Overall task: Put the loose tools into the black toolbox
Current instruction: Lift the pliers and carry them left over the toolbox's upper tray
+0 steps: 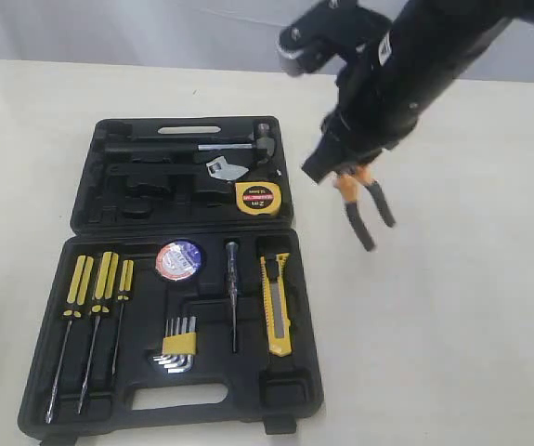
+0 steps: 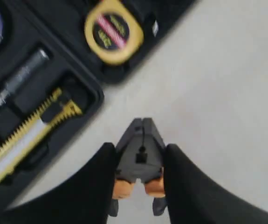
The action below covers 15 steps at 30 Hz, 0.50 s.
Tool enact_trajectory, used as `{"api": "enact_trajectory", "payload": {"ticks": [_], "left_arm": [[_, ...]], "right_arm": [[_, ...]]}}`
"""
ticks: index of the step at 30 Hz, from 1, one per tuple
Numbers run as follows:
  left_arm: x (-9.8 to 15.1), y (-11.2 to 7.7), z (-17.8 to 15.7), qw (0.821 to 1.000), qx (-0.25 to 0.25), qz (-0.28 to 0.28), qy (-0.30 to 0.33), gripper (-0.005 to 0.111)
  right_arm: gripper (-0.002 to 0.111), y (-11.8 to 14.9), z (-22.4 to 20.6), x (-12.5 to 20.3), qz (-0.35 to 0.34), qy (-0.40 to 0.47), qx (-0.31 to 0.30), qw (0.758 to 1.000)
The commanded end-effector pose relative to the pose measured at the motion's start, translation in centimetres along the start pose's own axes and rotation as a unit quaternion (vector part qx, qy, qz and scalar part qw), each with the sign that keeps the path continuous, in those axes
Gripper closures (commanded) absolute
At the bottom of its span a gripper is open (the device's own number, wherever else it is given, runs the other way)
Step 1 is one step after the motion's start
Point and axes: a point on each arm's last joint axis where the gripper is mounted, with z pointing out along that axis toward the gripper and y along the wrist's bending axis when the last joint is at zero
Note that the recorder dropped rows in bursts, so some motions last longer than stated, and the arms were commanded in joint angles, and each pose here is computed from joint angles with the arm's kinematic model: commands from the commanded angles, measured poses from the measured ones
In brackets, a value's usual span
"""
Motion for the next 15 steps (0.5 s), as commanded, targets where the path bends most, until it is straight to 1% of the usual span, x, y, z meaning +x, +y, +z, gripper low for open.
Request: {"api": "enact_trajectory", "payload": {"ticks": [1, 4, 6, 9, 15], "left_arm": [[-0.1, 0.0, 0.0, 1.0, 0.002, 0.003, 0.0, 0.107], [-0.1, 0.0, 0.0, 1.0, 0.002, 0.003, 0.0, 0.107], [-0.1, 0.0, 0.0, 1.0, 0.002, 0.003, 0.0, 0.107], [-0.1, 0.0, 0.0, 1.0, 0.002, 0.003, 0.0, 0.107], [-0.1, 0.0, 0.0, 1.0, 0.002, 0.003, 0.0, 0.107]], "right_arm": [[0.109, 0.4, -2.2, -3.3, -0.038, -0.152, -0.043, 0.987], [0.109, 1.0, -2.8, -4.8, -0.06, -0.232, -0.07, 0.968], [0.109, 1.3, -2.6, -5.4, -0.073, -0.266, -0.082, 0.958], [0.109, 1.8, -1.6, -6.2, -0.093, -0.302, -0.107, 0.943], [0.109, 2.7, 1.8, -7.6, -0.096, -0.357, -0.159, 0.916]]}}
